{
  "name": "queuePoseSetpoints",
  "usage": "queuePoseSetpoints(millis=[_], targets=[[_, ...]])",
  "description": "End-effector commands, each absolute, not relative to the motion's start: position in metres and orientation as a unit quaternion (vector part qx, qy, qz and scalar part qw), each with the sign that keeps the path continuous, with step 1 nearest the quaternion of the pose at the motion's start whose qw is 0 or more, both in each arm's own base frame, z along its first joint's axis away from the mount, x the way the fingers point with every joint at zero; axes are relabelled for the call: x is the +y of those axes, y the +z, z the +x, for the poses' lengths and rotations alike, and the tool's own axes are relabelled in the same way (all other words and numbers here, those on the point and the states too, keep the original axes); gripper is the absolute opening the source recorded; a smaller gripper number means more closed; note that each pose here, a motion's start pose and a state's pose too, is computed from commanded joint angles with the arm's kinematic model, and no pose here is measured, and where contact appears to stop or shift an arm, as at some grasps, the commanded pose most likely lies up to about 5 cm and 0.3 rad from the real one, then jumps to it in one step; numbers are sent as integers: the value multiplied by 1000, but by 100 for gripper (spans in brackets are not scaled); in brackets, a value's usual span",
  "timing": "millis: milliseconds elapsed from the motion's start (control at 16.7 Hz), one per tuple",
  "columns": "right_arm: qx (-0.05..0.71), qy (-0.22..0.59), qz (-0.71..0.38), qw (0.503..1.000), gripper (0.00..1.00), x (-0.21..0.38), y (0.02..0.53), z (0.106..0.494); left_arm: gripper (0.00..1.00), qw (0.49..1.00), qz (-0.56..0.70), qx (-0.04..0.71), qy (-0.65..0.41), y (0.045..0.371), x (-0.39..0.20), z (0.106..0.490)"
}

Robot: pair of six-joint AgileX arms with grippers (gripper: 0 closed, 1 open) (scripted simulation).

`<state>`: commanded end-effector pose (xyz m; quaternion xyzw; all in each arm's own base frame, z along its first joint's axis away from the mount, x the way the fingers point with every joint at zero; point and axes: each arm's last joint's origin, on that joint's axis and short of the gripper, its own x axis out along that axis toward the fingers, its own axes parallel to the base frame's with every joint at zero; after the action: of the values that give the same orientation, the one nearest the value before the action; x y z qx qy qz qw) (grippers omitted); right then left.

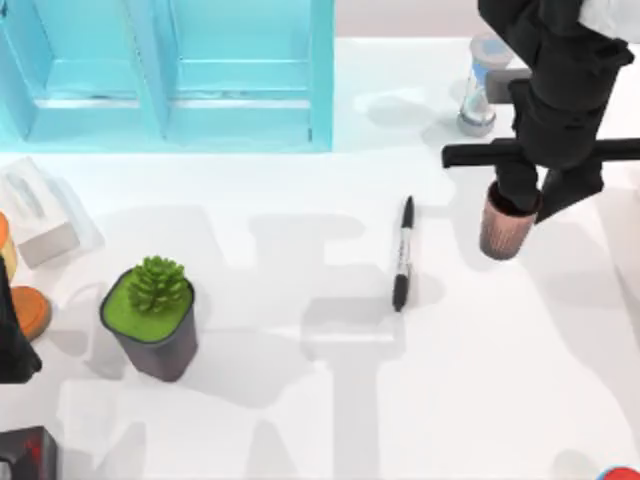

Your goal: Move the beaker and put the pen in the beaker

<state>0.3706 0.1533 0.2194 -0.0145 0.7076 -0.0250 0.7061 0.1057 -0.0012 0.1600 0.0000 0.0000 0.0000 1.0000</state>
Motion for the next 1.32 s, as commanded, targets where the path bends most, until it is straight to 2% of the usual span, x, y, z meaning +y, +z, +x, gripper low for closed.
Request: queuePoseSetpoints(millis=[420, 660, 1320], targets=[[703, -24, -16, 710, 0, 157, 179, 371, 100, 1000, 0, 0, 0, 160, -1, 106], [705, -24, -17, 709, 0, 158, 176, 371, 100, 1000, 0, 0, 0, 160, -1, 106], [705, -24, -17, 709, 83, 158, 176, 371, 100, 1000, 0, 0, 0, 160, -1, 106]])
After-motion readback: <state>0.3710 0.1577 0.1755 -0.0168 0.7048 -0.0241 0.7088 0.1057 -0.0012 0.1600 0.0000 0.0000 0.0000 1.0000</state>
